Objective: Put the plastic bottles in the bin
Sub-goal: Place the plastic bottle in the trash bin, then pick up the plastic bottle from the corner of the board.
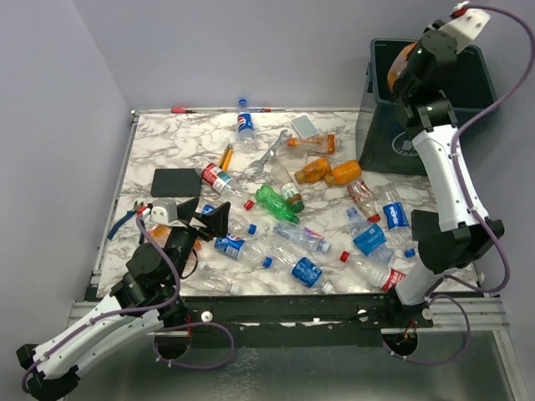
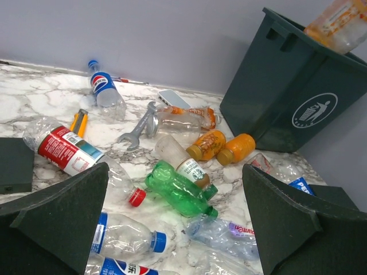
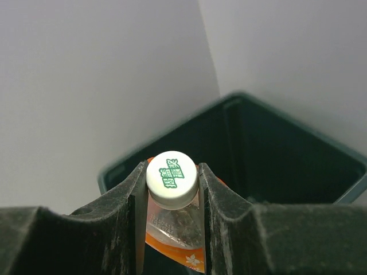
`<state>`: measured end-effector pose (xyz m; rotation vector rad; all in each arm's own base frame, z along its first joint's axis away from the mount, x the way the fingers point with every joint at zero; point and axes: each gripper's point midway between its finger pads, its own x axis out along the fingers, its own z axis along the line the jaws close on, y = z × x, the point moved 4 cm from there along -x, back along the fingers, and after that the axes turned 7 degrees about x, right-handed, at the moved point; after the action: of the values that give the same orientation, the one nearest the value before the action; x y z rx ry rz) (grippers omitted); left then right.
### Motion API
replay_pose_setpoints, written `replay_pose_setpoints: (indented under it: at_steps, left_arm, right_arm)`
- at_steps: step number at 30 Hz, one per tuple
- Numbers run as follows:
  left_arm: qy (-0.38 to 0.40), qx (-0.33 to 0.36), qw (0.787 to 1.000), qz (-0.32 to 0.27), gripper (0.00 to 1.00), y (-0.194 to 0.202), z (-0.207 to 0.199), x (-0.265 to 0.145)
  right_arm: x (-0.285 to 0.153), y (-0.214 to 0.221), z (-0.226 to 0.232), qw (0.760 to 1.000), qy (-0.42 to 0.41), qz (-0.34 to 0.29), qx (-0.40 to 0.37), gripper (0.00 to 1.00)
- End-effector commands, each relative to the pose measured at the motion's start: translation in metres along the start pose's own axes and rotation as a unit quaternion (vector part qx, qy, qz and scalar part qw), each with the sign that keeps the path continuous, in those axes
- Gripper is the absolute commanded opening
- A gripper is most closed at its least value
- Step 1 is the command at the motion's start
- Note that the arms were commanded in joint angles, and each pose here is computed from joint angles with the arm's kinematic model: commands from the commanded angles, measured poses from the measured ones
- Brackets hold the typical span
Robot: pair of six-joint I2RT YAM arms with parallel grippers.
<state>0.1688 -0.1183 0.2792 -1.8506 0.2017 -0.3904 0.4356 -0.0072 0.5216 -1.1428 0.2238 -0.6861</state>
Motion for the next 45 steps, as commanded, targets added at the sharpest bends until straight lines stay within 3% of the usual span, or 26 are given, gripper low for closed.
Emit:
replay_pose_setpoints:
  at_steps: [1,3,8,10,17,20,23,28,29,33,37,39,41,45]
  left_arm:
    - [-0.017,0.015,0.999,0.023,0.99,0.011,0.002,0.004]
    - [-0.017,0.022,0.999,0.036,0.99,0.016,0.001,0.006]
    - [-0.015,0.031,0.998,0.051,0.99,0.022,-0.001,0.01]
    - [-0.014,0.031,0.998,0.053,0.99,0.023,-0.002,0.01]
    - [-0.02,0.037,0.997,0.059,0.99,0.026,-0.001,0.012]
    - [-0.024,0.041,0.997,0.062,0.99,0.028,0.0,0.012]
    - [-0.029,0.043,0.997,0.065,0.99,0.029,0.0,0.014]
    - [-0.052,0.054,0.993,0.085,0.99,0.034,0.007,0.013]
    - [-0.06,0.054,0.993,0.087,0.99,0.034,0.008,0.013]
    - [-0.104,0.037,0.989,0.103,0.99,0.035,0.018,0.009]
    - [-0.139,0.007,0.982,0.131,0.99,0.041,0.023,0.003]
    - [-0.14,-0.011,0.979,0.15,0.99,0.047,0.02,0.002]
    - [-0.127,-0.027,0.976,0.178,0.99,0.056,0.011,0.003]
    - [-0.071,-0.029,0.962,0.264,0.99,0.084,-0.018,0.013]
  right_arm:
    - [0.003,0.056,-0.005,0.996,-0.017,0.078,-0.035,0.01]
    - [0.0,0.072,-0.004,0.992,-0.036,0.112,-0.041,0.08]
    - [-0.01,0.077,-0.002,0.987,-0.066,0.142,-0.031,0.58]
    - [-0.014,0.064,0.001,0.988,-0.077,0.135,-0.018,0.67]
    - [-0.067,0.015,0.028,0.966,-0.196,0.166,0.023,0.66]
    - [-0.132,0.006,0.059,0.944,-0.284,0.166,-0.031,0.66]
    - [-0.199,0.027,0.075,0.912,-0.344,0.199,-0.102,0.67]
    - [-0.259,0.101,0.032,0.857,-0.387,0.329,-0.087,0.72]
    - [-0.272,0.129,0.015,0.844,-0.388,0.36,-0.091,0.76]
    - [-0.31,0.172,-0.029,0.809,-0.399,0.43,-0.04,0.99]
    - [-0.331,0.193,-0.065,0.803,-0.373,0.462,0.053,1.0]
    - [-0.342,0.196,-0.076,0.79,-0.402,0.453,0.092,1.0]
    - [-0.355,0.202,-0.085,0.765,-0.449,0.455,0.074,1.0]
    - [-0.361,0.242,-0.12,0.769,-0.382,0.512,0.004,0.99]
